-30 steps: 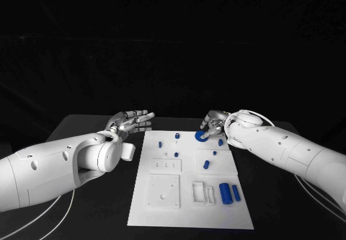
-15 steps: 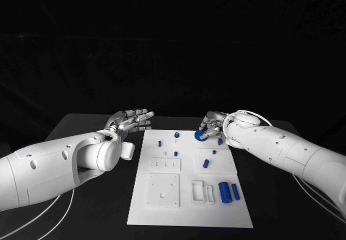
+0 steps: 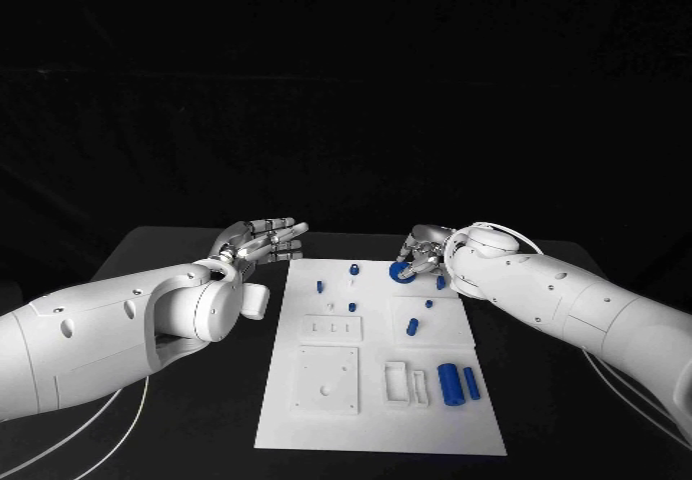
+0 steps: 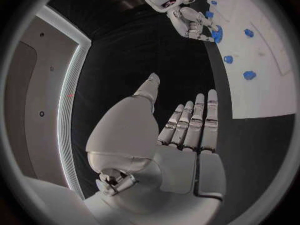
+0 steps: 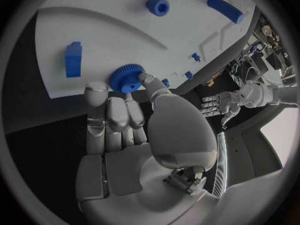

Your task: Assemble the parts on the task board

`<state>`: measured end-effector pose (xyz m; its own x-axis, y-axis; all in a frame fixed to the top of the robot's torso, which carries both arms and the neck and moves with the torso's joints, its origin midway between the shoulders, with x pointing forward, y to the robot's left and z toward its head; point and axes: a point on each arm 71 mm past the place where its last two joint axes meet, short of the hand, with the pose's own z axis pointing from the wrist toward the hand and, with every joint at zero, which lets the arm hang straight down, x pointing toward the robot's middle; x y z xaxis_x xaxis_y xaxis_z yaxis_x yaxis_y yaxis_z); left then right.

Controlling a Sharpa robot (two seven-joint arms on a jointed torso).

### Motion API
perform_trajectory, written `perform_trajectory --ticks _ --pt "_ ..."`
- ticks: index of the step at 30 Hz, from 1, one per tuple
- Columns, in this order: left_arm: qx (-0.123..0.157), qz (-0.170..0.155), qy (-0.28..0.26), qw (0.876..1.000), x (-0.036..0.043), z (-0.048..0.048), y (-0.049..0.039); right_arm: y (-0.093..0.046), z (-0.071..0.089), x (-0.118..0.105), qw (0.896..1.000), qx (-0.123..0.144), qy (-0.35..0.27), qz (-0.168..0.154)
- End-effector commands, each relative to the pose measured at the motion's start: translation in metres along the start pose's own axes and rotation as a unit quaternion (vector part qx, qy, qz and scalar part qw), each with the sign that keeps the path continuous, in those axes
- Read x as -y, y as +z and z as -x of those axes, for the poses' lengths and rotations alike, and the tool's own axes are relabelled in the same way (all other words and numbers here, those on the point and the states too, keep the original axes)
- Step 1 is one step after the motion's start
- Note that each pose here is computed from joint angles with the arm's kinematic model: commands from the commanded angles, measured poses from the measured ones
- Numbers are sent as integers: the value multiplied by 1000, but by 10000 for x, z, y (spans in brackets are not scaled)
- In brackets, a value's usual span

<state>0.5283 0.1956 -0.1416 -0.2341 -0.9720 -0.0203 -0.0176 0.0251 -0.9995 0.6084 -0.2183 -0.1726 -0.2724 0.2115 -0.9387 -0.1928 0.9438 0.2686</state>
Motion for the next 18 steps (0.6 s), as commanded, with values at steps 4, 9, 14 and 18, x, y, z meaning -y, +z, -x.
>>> perform_trajectory --ticks 4,9,14,18 --pt "-6 -7 1 1000 28 -15 4 -4 -79 15 1000 -15 -9 0" --pt "-6 -6 1 1000 27 -9 2 -19 -87 21 1000 -16 -10 4" --pt "-5 -6 1 1000 27 2 0 -38 -104 24 1000 -22 -4 8" --pt "-4 -5 1 1000 26 9 -1 -51 -113 26 1000 -24 0 11"
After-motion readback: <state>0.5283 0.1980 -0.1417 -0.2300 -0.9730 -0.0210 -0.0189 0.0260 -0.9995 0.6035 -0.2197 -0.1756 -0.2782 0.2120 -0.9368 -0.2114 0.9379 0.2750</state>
